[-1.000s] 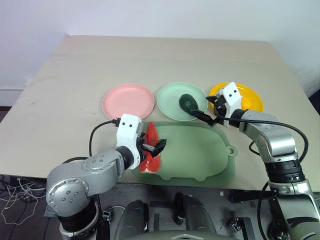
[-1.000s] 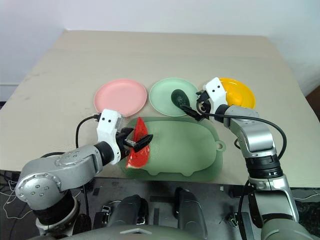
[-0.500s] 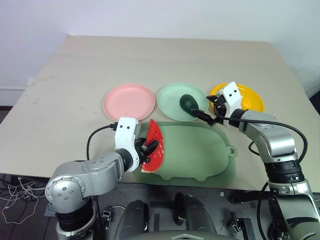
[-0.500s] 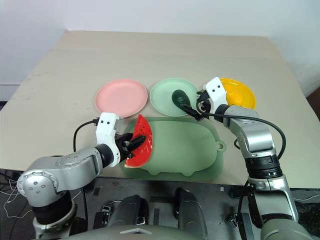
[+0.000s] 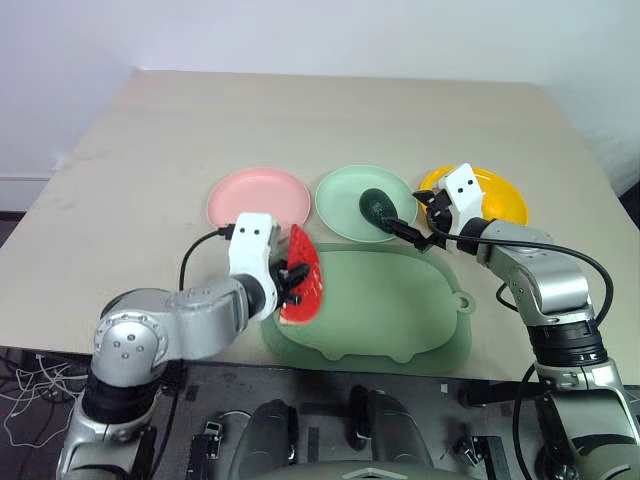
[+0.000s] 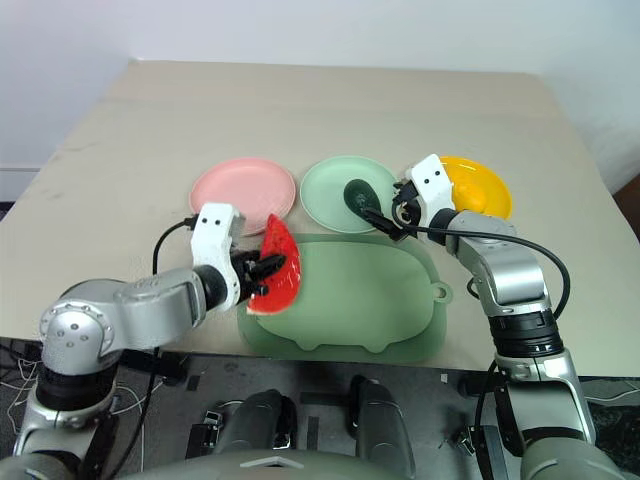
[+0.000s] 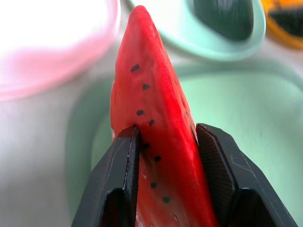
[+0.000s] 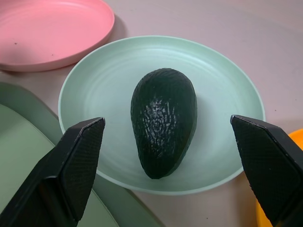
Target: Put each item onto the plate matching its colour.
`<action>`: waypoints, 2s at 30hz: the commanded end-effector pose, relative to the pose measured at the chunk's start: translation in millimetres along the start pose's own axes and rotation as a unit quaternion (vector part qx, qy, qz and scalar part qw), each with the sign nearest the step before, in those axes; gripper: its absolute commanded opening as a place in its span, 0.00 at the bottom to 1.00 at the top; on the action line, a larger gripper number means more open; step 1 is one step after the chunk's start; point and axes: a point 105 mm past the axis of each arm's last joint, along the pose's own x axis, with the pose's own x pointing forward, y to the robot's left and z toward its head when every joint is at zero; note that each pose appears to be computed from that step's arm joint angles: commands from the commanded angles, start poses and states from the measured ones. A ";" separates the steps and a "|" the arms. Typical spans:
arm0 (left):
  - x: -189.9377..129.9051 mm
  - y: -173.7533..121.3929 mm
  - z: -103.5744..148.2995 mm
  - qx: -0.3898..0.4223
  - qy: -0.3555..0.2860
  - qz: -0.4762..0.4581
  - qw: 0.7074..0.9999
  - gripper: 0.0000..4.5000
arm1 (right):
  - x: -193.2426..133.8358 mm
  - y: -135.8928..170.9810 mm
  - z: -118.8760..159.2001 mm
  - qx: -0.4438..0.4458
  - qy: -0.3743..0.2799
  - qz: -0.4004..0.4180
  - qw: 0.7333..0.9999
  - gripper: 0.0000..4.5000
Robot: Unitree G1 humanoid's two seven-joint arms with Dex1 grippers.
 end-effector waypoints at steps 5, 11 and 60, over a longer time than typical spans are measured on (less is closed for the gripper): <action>8.0 23.1 59.4 0.036 -0.087 0.053 0.994 0.34 | -2.6 -4.6 19.5 -0.017 -0.035 -0.013 0.999 1.00; 38.3 75.2 81.7 0.055 -0.090 0.150 0.983 0.34 | 0.9 -3.8 22.5 -0.014 -0.041 -0.014 0.999 1.00; -27.5 113.5 -18.3 0.159 -0.219 0.119 0.955 0.93 | -94.3 -21.7 -46.0 0.068 -0.037 -0.041 0.996 1.00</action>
